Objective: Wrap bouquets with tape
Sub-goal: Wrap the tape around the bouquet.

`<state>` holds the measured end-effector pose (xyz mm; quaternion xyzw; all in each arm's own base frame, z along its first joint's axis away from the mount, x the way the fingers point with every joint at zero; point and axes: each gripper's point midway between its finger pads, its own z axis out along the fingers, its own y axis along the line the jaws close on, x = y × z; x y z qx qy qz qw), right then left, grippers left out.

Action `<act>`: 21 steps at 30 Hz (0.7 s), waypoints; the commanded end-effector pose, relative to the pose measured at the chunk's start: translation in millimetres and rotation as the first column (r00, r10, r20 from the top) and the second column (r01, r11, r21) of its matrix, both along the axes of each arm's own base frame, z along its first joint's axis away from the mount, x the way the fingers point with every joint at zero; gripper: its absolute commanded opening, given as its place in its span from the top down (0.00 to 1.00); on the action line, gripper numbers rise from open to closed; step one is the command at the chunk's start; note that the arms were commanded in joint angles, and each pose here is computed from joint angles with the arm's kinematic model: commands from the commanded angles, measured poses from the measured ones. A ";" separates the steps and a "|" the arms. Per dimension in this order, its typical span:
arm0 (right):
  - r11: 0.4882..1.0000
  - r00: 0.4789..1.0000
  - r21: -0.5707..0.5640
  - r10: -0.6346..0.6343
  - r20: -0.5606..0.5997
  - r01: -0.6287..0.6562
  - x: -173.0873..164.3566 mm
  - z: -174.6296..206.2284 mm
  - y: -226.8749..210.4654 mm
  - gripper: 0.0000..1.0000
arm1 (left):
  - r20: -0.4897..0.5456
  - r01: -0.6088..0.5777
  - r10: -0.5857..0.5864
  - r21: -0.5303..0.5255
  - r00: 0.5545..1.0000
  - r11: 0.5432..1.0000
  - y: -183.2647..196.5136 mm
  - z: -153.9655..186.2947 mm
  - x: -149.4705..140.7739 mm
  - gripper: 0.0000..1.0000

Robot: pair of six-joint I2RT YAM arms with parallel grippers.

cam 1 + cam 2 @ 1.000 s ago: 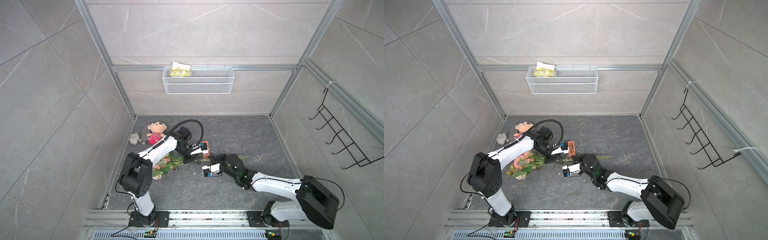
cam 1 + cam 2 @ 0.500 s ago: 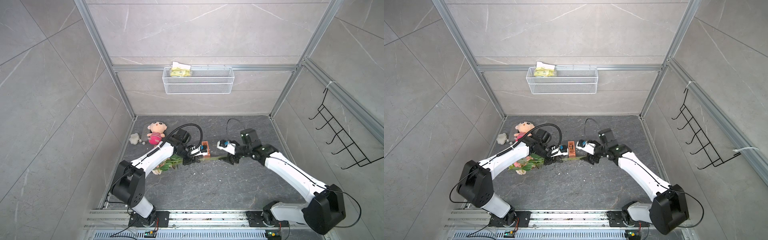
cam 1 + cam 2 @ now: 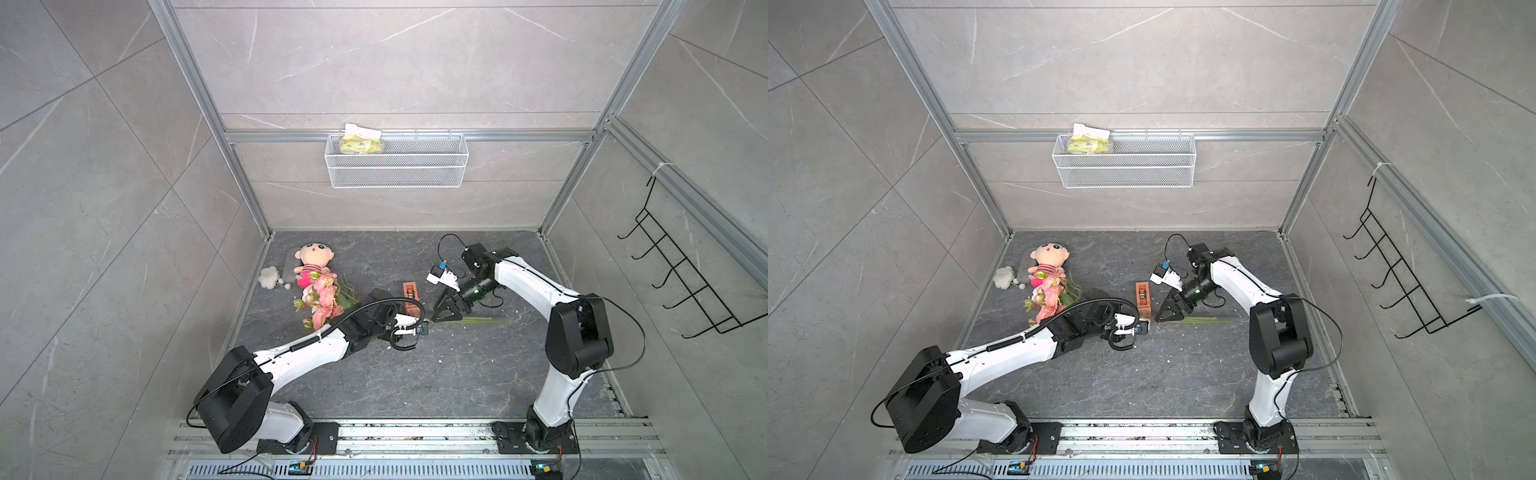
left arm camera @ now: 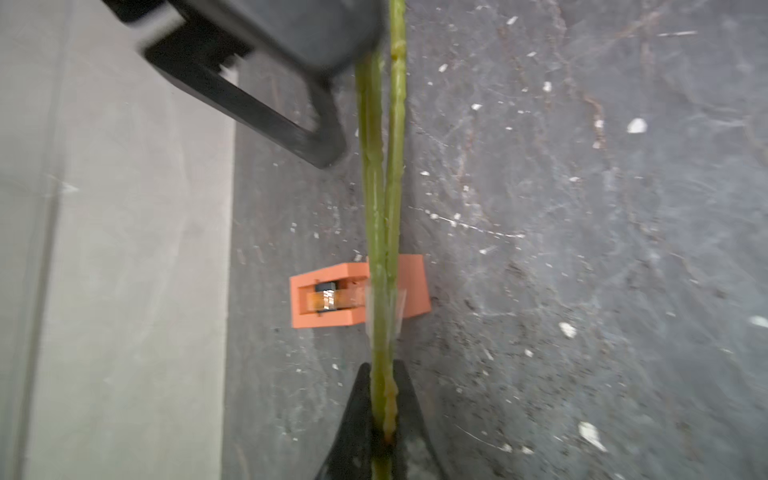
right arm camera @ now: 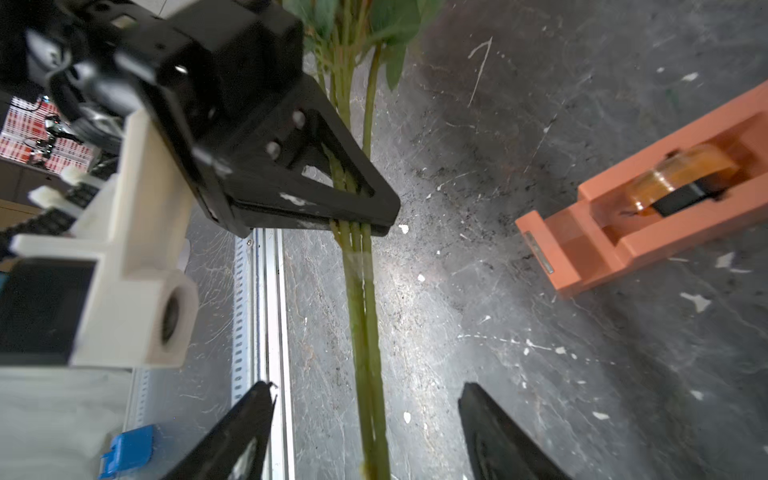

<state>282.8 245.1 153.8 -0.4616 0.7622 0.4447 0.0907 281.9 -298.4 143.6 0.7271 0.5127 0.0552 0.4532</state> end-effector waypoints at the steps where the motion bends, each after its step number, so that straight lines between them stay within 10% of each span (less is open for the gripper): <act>1: 0.999 0.995 -0.029 0.031 -0.096 -0.034 -8.8 -3.9 2.4 0.25 | 0.239 -0.078 0.082 -0.028 0.967 0.997 -3.9 35.3 31.4 1.00; 4: 0.997 0.993 -0.044 0.058 -0.107 -0.063 -7.2 -11.7 10.1 0.32 | 0.274 -0.081 0.081 -0.010 0.958 0.997 -8.2 33.3 33.8 1.00; 11: 0.995 0.991 -0.070 0.061 -0.116 -0.070 9.2 -25.4 15.0 0.89 | 0.269 -0.068 0.075 -0.038 0.960 0.997 -10.1 37.7 29.5 1.00; 17: 0.995 0.995 -0.104 0.020 0.096 -0.010 30.2 -26.0 18.1 1.00 | 0.236 -0.020 0.064 -0.186 0.970 0.982 -6.9 56.9 11.0 0.64; 21: 0.995 0.970 -0.099 0.046 0.240 -0.023 30.4 -15.0 24.8 1.00 | 0.175 -0.012 0.053 -0.224 0.983 0.974 1.5 60.1 -2.3 0.62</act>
